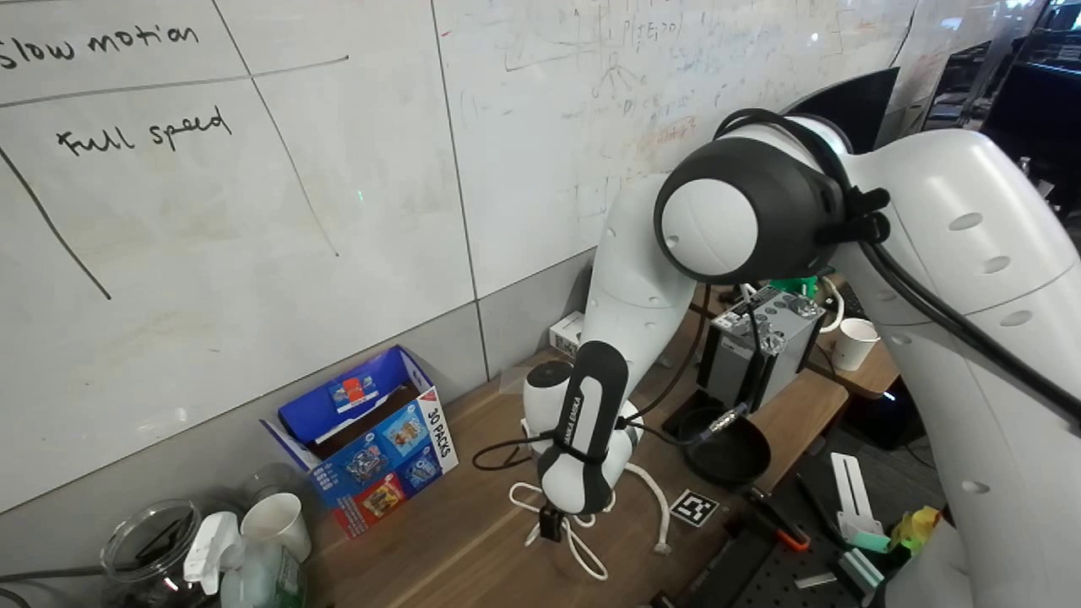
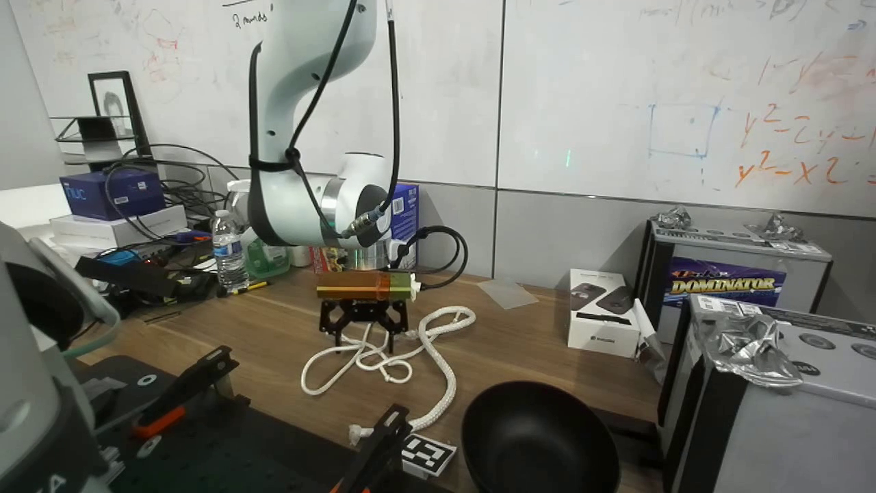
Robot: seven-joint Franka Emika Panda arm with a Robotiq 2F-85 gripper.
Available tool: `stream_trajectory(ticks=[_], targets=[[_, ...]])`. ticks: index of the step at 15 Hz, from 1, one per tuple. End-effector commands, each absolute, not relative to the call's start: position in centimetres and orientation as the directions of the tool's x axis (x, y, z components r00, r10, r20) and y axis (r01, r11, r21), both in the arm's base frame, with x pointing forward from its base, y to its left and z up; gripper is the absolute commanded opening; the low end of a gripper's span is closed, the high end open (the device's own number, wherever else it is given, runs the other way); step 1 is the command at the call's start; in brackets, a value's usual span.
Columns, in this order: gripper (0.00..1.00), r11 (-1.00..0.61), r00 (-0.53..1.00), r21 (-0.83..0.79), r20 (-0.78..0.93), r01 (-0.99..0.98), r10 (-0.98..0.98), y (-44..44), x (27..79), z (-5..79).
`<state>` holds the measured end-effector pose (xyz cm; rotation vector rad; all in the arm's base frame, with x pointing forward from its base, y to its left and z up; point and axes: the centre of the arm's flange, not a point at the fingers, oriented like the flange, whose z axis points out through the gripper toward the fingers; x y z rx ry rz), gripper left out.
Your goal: Put the left and right ropes in the box respectively
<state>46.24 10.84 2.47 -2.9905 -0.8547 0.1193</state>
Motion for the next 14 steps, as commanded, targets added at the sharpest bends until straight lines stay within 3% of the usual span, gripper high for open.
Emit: stream_trajectory(ticks=[1,14], targets=[[1.0,-0.844,0.843,0.006,-0.044,0.536,0.536,11.04,46.48,2.47],[1.0,-0.835,0.835,0.027,-0.033,0.55,0.549,11.66,46.43,2.29]])
